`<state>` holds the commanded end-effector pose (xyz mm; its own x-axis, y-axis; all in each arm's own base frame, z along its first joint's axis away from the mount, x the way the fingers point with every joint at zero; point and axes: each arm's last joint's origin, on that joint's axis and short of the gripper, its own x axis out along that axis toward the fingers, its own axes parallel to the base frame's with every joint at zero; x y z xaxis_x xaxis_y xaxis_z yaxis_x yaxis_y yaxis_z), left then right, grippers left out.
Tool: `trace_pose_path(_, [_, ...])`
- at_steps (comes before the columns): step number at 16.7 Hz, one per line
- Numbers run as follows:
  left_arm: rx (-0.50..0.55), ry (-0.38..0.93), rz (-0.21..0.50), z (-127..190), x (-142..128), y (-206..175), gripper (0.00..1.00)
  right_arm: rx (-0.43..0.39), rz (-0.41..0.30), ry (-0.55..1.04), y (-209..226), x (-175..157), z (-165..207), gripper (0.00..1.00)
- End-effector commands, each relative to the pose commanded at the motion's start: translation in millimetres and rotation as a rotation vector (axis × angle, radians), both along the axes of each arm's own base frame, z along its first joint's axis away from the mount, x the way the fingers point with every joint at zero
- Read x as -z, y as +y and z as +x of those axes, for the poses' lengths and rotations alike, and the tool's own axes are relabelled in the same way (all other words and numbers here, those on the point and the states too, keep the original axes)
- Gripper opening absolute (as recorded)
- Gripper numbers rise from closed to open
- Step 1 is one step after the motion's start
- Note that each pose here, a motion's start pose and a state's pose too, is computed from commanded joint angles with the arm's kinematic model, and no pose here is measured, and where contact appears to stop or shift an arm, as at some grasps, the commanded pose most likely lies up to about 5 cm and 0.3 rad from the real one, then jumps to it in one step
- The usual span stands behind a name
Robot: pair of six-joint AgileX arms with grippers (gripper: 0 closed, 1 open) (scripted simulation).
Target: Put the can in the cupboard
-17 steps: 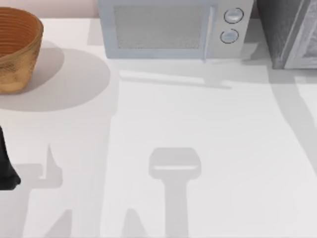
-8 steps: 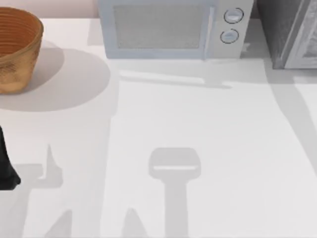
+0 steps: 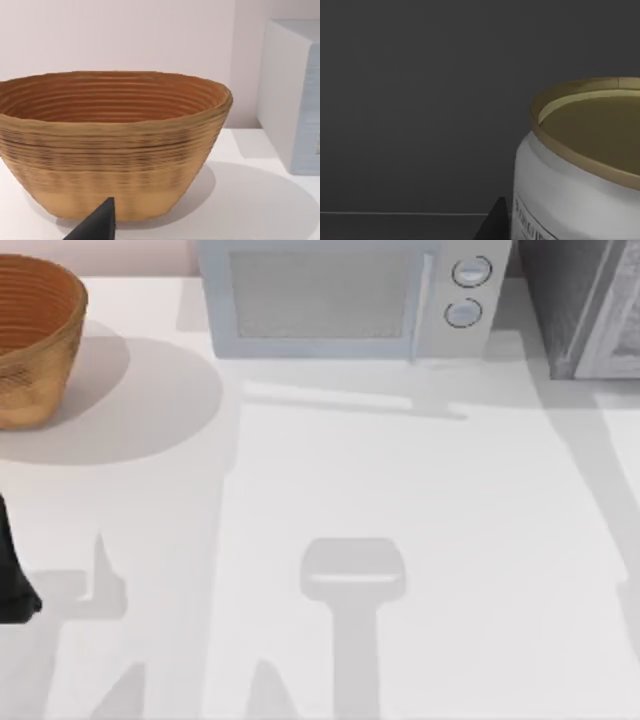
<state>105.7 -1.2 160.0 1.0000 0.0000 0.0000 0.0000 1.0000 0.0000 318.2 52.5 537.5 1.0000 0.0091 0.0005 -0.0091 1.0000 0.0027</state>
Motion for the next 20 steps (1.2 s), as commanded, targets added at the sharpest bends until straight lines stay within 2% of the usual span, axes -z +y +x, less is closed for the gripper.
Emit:
trace_pose_path(5, [0.000, 0.000, 0.000, 0, 0, 0, 1.00, 0.029, 0.001, 0.004, -5, -3, 27, 0.00])
trace_pose_path(20, [0.000, 0.000, 0.000, 0, 0, 0, 1.00, 0.012, 0.001, 0.002, -8, 8, 88, 0.00])
